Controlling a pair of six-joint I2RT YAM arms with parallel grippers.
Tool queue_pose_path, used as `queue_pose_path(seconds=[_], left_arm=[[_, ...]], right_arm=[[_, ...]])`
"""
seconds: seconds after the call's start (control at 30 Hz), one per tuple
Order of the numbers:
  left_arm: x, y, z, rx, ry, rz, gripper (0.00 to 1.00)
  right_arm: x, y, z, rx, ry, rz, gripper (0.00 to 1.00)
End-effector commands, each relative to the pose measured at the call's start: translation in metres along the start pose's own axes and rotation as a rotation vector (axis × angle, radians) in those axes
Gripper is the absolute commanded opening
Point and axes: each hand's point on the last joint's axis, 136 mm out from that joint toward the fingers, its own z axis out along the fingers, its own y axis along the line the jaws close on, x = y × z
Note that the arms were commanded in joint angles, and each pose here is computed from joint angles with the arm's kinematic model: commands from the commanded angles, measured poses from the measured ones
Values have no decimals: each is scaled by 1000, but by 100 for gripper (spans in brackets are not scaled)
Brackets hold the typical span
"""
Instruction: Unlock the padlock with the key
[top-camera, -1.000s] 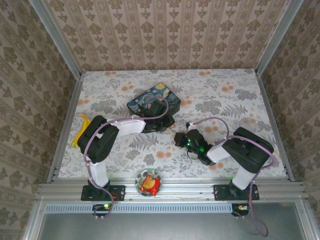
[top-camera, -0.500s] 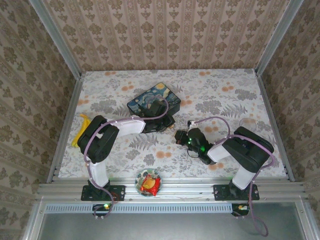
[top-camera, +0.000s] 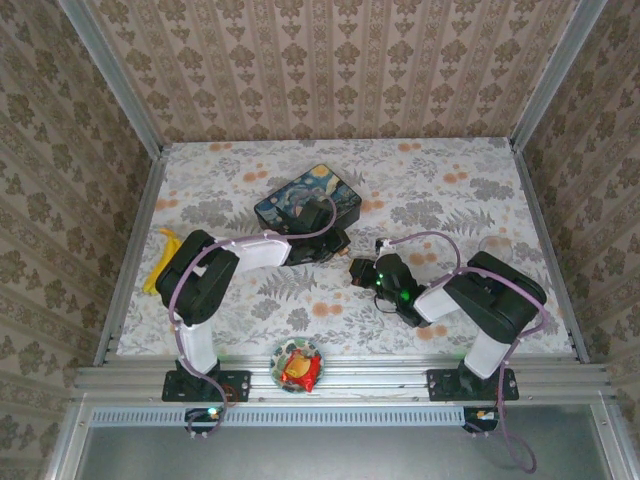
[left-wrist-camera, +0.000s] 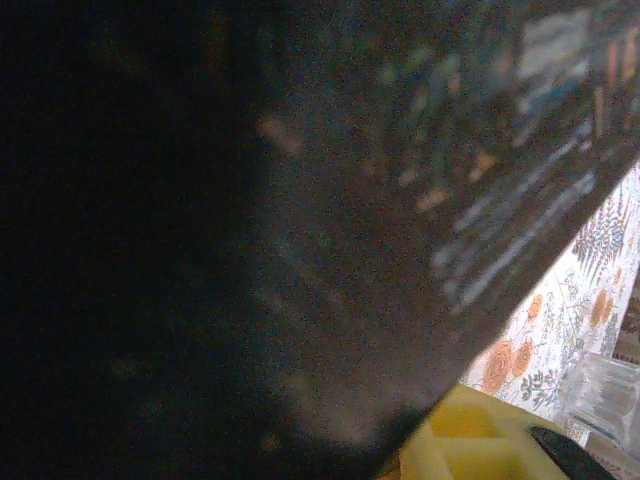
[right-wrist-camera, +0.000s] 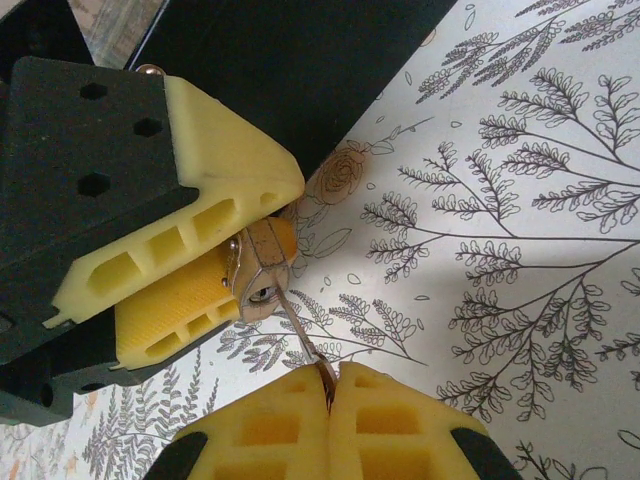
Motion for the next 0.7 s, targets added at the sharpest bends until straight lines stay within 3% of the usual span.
queue_pose_path(seconds=[0.0,0.67], left_arm=[[21,7,11,17,107,-53,0],[23,8,11,18,118,-50,0]], right_arm=[[-10,14,6,-54,-30,18,0],[-24,17,3,-53,-88,30,0]])
